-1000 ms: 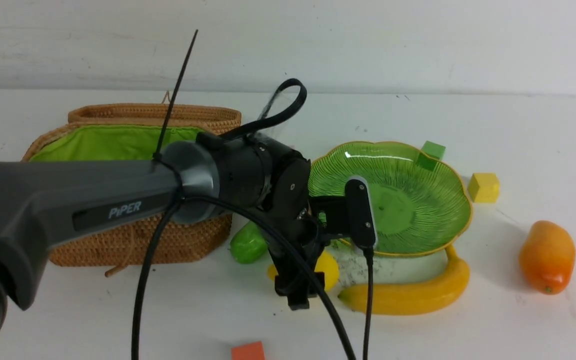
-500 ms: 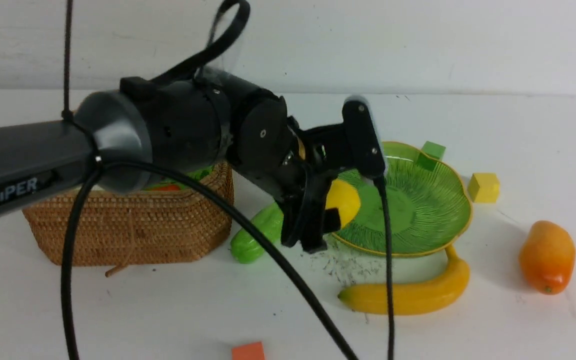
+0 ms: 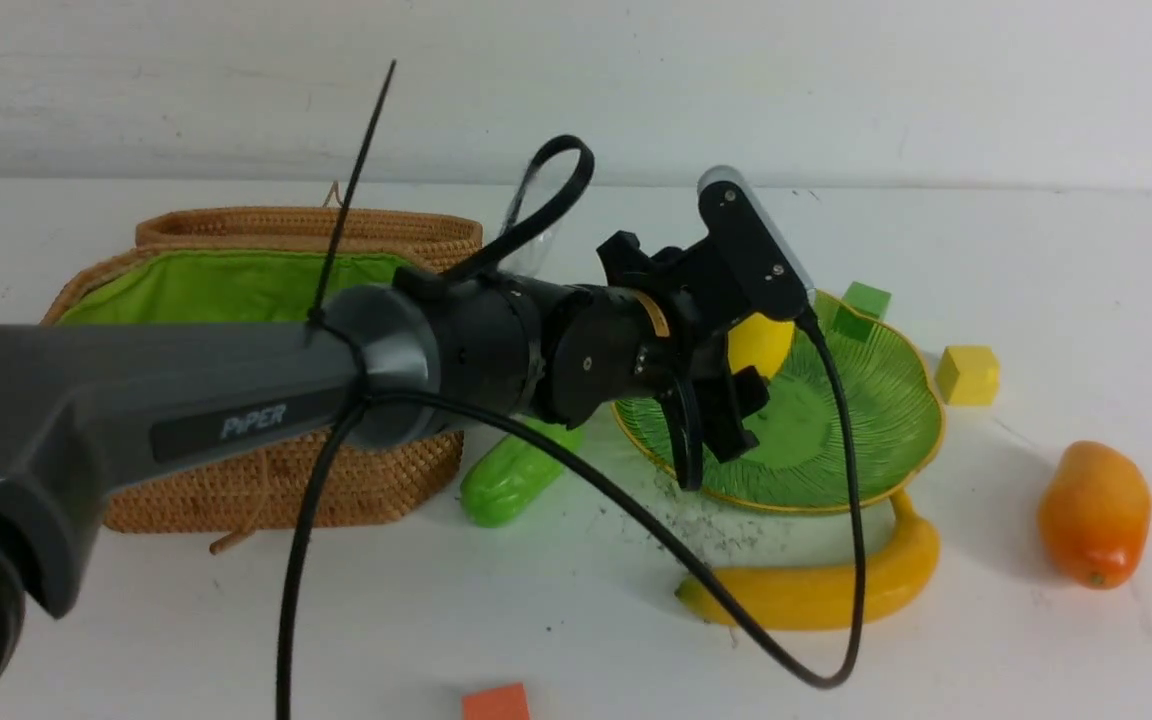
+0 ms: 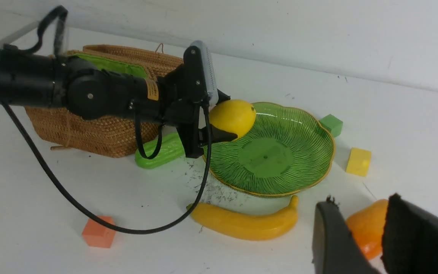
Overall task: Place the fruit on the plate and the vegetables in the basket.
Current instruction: Grab a lemon with your left arm and place it on the plate on the right
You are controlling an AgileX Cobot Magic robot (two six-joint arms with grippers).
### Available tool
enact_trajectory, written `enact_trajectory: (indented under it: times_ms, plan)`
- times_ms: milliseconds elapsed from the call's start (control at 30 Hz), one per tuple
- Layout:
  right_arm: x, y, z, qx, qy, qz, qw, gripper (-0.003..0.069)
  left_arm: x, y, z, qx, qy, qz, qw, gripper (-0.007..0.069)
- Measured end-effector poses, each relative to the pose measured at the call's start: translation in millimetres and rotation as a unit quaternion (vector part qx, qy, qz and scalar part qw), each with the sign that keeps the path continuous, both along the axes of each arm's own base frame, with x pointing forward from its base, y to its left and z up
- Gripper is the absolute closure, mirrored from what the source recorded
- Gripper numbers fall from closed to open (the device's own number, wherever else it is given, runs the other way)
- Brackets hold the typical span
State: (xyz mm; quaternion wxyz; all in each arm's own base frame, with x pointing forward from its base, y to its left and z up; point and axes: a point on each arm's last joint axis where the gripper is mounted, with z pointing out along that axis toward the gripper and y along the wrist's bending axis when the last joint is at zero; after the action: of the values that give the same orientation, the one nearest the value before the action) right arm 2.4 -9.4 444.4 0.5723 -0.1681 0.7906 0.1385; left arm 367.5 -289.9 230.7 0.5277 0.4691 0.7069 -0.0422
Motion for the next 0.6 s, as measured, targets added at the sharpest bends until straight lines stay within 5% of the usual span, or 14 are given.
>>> enact_trajectory:
  times_ms: [300, 600]
  plan:
    - [-1, 1, 0, 0.005, 0.003, 0.006, 1.000, 0.0443, 1, -1, 1, -0.008, -0.010, 0.003, 1.000, -0.0010]
    - [-1, 1, 0, 0.005, 0.002, 0.006, 1.000, 0.0443, -13, -17, 1, 0.000, -0.012, -0.025, 1.000, 0.0078]
